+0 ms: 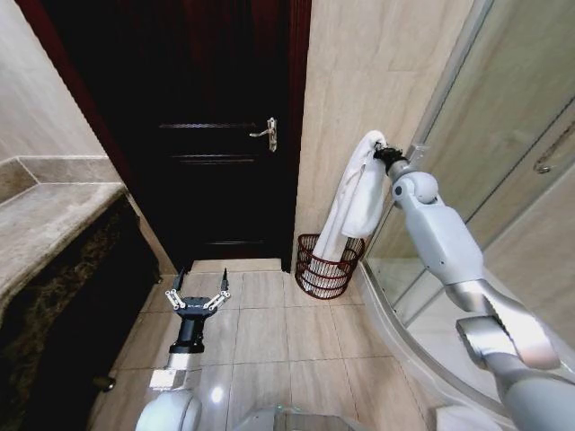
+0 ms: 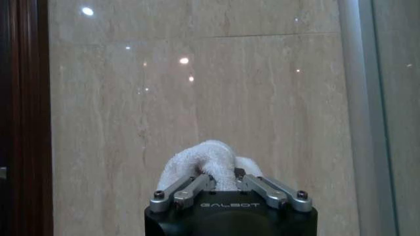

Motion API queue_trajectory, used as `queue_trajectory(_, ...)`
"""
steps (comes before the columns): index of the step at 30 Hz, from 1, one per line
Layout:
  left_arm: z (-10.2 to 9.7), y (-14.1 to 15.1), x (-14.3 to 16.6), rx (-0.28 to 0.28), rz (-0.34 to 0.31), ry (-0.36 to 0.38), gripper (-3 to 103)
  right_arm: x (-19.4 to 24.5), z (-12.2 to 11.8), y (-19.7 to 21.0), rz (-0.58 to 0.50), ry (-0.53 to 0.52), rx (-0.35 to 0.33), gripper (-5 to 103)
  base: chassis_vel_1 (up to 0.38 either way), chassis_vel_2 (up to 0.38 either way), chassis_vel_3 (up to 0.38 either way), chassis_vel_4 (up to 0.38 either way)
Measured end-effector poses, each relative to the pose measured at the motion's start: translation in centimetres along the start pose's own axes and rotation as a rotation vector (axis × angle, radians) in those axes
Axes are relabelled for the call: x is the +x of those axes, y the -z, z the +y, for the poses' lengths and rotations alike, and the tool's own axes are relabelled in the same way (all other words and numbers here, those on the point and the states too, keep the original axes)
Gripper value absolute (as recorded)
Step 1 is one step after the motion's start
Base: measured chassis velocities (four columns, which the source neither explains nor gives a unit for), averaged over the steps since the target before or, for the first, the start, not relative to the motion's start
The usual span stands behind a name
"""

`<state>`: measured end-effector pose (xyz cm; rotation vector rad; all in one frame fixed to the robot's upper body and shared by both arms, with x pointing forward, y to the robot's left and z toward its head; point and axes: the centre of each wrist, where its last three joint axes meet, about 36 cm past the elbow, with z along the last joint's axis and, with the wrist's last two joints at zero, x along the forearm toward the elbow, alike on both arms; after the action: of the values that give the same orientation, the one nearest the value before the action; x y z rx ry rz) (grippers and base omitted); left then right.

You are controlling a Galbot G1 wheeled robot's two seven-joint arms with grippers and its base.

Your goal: Discard the used towel into the hamper.

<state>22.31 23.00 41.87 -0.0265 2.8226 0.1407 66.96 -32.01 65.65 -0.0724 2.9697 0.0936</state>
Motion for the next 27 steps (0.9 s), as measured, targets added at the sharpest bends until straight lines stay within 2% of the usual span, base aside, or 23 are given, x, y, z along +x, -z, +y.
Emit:
queue_trajectory(24, 0.2, -1.4, 1.9, -0.004, 0.014, -0.002, 100, 2.0, -1.5, -0.7, -0.015, 0.002, 0.017, 10, 0.0, 0.0, 0.0, 0.0)
queue_trajectory(27, 0.2, -2.0, 2.0, 0.031, 0.027, -0.016, 100, 2.0, -1.4, -0.9, -0.016, 0.007, 0.018, 10, 0.0, 0.0, 0.0, 0.0)
